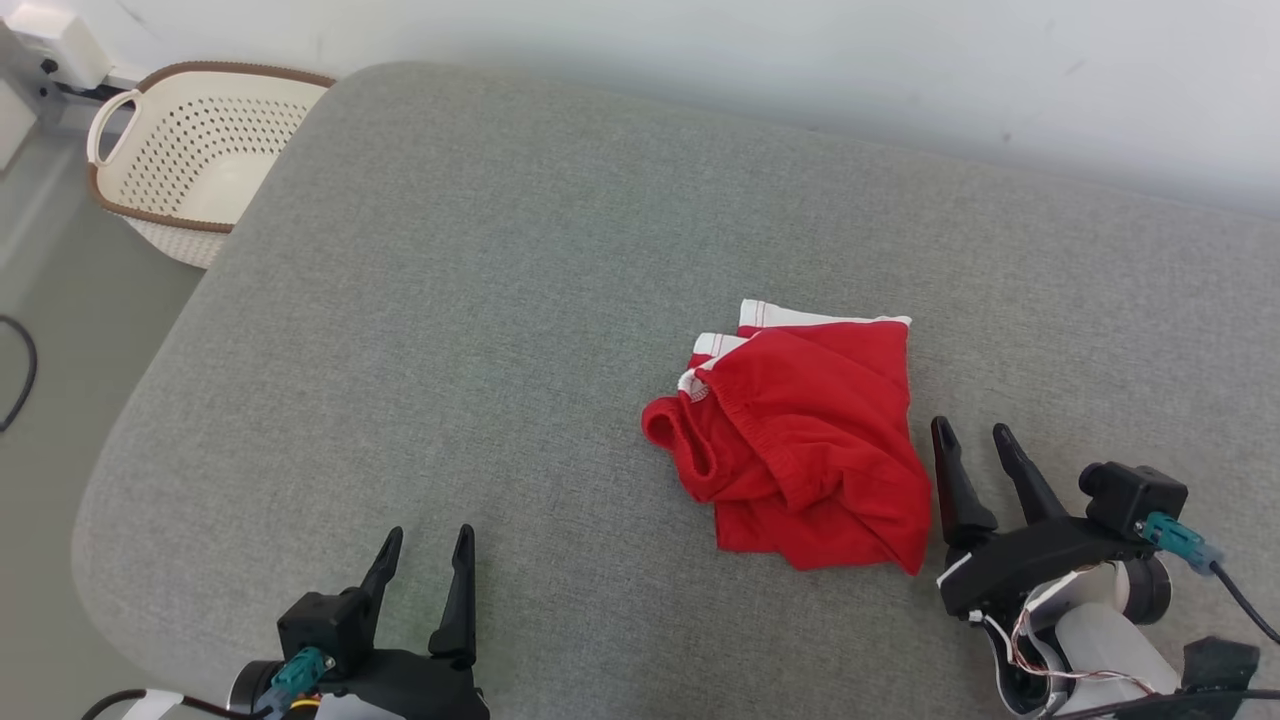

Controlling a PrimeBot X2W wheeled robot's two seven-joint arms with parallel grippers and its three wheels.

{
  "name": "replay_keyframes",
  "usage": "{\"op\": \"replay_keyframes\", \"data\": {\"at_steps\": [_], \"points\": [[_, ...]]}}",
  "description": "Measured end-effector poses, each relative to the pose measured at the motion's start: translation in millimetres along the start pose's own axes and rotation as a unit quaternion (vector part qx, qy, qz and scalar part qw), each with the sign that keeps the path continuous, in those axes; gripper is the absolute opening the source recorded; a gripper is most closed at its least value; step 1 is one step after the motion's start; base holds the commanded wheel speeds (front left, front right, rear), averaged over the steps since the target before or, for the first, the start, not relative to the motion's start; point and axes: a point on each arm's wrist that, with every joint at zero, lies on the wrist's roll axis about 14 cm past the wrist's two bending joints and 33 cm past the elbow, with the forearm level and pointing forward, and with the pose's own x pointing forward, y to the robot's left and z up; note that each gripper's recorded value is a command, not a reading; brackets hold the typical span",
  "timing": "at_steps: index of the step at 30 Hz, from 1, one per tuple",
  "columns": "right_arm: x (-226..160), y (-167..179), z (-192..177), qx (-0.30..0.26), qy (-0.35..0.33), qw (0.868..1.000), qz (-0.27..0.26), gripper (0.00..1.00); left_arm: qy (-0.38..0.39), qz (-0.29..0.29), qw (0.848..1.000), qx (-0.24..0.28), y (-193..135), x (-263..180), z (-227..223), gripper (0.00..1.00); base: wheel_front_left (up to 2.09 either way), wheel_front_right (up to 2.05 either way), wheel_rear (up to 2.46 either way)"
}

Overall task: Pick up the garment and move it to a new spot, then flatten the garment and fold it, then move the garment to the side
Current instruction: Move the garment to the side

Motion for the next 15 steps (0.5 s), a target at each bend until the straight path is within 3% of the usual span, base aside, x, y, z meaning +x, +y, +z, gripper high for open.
{"op": "replay_keyframes", "data": {"at_steps": [5, 15], "points": [[11.3, 9.6, 4.6, 0.013, -0.007, 1.000, 0.013, 1.00, 0.000, 0.006, 1.000, 0.002, 4.6, -1.6, 0.2, 1.00, 0.00, 0.00, 0.00], [11.1, 35.8, -23.1, 0.029, 0.036, 0.998, 0.045, 1.00, -0.007, 0.016, 1.000, 0.003, 10.8, -5.1, 5.3, 1.00, 0.00, 0.00, 0.00]]}}
